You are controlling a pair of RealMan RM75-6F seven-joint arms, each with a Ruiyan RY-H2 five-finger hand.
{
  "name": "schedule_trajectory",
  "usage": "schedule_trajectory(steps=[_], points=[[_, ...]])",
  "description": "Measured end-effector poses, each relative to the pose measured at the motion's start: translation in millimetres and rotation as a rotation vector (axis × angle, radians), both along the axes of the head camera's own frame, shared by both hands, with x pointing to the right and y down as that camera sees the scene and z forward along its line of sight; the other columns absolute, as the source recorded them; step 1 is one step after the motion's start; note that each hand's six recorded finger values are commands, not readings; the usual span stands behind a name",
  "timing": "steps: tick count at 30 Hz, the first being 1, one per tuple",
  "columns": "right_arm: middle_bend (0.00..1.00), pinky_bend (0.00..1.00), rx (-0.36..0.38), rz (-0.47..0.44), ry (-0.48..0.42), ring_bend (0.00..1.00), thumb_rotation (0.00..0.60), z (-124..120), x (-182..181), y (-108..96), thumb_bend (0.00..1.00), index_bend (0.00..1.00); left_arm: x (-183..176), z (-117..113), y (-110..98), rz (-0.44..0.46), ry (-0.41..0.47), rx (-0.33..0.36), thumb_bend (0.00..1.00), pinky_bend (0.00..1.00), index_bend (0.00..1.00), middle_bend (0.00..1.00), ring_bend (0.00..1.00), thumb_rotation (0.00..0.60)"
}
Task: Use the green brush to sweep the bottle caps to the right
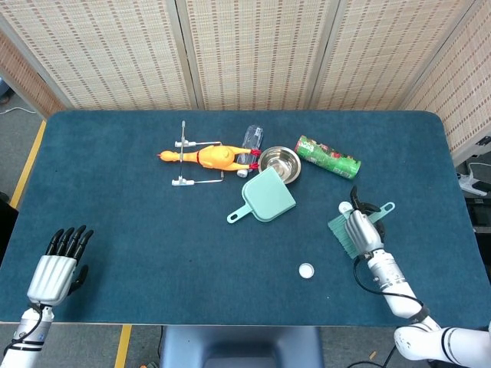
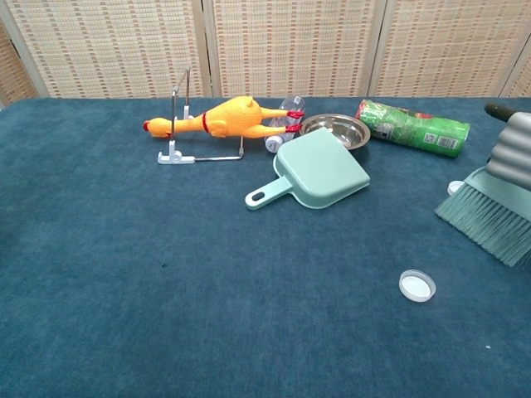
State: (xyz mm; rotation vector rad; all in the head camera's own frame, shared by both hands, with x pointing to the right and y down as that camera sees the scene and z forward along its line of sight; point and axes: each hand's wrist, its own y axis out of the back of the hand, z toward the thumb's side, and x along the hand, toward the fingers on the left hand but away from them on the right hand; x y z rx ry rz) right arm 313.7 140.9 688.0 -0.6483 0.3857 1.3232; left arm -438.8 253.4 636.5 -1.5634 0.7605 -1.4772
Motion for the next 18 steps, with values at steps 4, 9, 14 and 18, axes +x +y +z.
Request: schedule_trajectory(steps=[4,9,14,18], points=[[0.81,0.09,-0.028,0.065,-0.157,0.54,0.6,-11,-12,-1,0.4,0.89,1,0,0,0.003,0.001,0.0,0.48,0.07,0.0,0.0,0.0,0.6],[0.81,0.09,-0.103,0.075,-0.371,0.54,0.6,-33,-52,11,0.4,0.89,1,-1,1,0.005,0.004,0.001,0.48,0.07,0.0,0.0,0.0,0.6],[0.81,0.09,-0.147,-0.009,-0.438,0.54,0.6,-41,-89,26,0.4,0.89,0,-3,0,0.002,0.009,0.004,0.48,0.07,0.0,0.0,0.0,0.6],[0.81,0.09,-0.148,-0.098,-0.397,0.54,0.6,-35,-106,36,0.4,0.89,-1,-4,0,-0.001,0.011,0.009,0.48,0.07,0.0,0.0,0.0,0.6]])
